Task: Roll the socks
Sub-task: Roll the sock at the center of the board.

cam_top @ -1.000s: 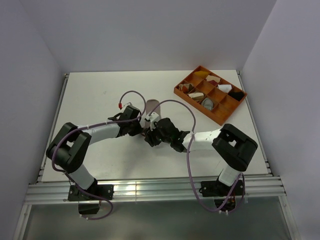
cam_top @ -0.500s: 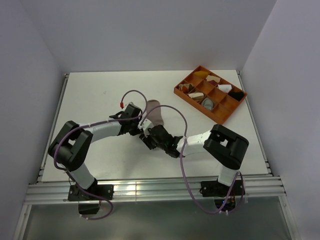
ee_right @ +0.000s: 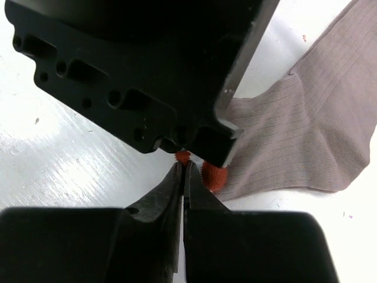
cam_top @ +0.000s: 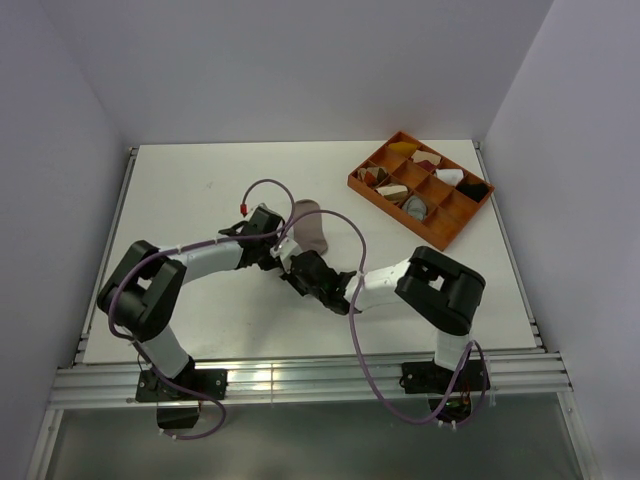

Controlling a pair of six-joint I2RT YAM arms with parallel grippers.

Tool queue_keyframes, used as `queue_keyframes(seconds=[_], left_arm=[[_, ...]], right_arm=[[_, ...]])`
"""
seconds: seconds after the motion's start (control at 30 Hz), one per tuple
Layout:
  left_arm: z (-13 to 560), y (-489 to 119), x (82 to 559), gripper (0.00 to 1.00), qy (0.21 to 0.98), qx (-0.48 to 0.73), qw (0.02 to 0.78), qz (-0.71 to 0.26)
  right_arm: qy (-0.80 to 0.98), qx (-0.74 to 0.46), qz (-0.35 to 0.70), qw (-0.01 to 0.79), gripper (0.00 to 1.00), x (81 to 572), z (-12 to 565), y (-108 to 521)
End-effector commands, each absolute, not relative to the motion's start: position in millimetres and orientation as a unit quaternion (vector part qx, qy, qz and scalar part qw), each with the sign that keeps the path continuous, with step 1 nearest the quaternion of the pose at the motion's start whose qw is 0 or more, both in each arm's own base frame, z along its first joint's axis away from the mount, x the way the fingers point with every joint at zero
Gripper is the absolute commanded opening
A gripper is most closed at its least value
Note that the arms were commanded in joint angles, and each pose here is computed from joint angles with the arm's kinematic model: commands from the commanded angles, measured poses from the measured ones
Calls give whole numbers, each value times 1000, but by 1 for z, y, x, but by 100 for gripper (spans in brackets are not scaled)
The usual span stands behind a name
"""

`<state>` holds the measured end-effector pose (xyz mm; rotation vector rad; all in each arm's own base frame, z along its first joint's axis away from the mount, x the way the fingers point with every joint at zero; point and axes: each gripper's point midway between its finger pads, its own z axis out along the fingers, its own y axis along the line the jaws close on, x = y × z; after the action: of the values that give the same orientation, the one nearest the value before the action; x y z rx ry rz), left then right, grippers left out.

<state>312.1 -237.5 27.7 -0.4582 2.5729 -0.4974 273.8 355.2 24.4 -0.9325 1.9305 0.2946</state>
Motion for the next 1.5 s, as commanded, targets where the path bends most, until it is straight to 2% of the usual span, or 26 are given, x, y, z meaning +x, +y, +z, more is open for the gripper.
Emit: queue_keyframes(seconds=[0.0, 0.13, 0.2, 0.23, 0.3, 0.43, 0.47, 0.67, 1.0, 1.2, 1.47], left_arm=[[31, -246, 311, 3, 941, -164, 223, -194], [34, -242, 316, 8, 938, -175, 224, -201], [36, -239, 320, 19, 934, -182, 228, -204], [41, -238, 323, 28, 930, -186, 236, -210], [45, -233, 326, 35, 925, -197, 243, -215], [66, -225, 335, 55, 908, -214, 275, -232], [66, -223, 335, 57, 906, -220, 277, -232], [83, -215, 336, 60, 884, -236, 307, -262], [66, -223, 320, 57, 881, -239, 283, -295], [57, -235, 315, 55, 885, -229, 271, -301], [45, -242, 318, 52, 889, -223, 272, -292]], right_arm=[[806, -392, 114, 428, 0, 263, 1, 352], [812, -392, 142, 409, 0, 259, 1, 354], [819, -386, 178, 386, 0, 253, 3, 359], [822, -375, 190, 383, 0, 258, 6, 356], [828, -365, 236, 355, 0, 251, 9, 360], [845, -318, 284, 322, 0, 261, 15, 352], [852, -295, 294, 316, 0, 265, 16, 347], [860, -219, 388, 247, 0, 262, 15, 345], [827, -48, 537, 159, 0, 274, 23, 330], [813, 23, 575, 86, 0, 277, 15, 327], [825, 32, 560, 72, 0, 280, 9, 326]])
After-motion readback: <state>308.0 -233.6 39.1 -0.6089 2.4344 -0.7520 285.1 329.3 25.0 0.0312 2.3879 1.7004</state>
